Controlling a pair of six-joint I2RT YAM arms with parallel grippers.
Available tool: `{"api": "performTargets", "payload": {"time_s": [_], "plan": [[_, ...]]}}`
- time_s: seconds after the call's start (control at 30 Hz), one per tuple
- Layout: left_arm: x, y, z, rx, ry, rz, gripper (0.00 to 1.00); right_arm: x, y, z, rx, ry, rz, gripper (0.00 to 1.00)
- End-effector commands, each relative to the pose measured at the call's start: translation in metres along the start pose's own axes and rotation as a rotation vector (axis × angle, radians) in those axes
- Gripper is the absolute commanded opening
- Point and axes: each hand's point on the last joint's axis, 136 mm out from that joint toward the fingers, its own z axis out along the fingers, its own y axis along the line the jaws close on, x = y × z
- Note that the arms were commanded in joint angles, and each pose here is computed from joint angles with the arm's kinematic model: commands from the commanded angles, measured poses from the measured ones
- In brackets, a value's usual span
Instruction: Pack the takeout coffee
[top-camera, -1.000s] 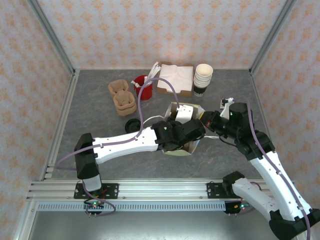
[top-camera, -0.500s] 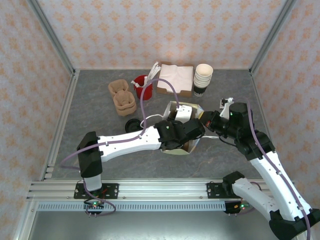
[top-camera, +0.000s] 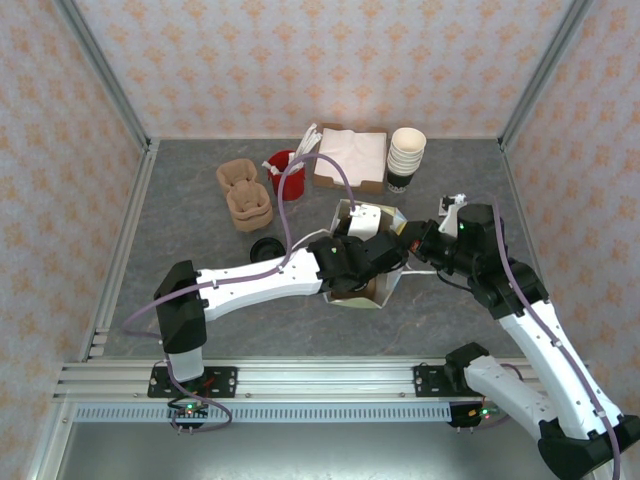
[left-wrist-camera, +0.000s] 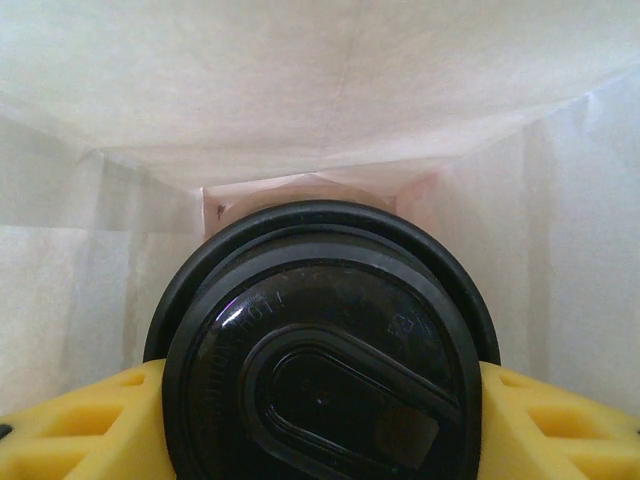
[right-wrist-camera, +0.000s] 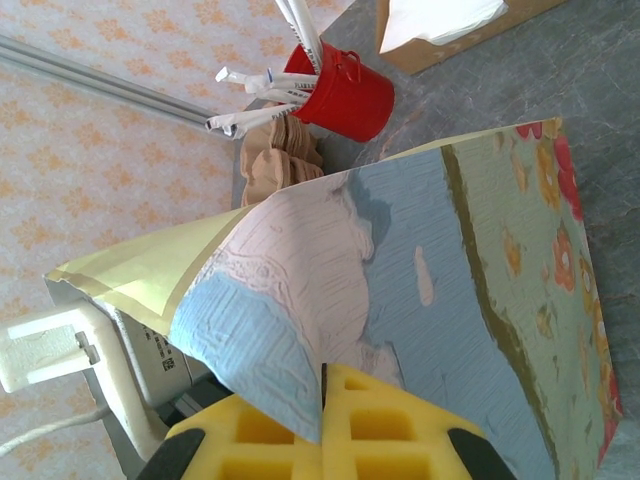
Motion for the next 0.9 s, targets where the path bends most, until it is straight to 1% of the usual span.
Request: {"api": "performTargets", "payload": {"time_s": [0.0,0.87], "plan": [[-0.008,0.017,0.010,-0.099,-0.056,0.009,0.61,0.008,0.008,-0.002,-0.033,0.044,0.030,0.00],[0.022,0.013,0.043,-0.101,0.041,0.023,0.61,0.011,0.001,0.006,-0.007,0.073,0.057,0.00]]}}
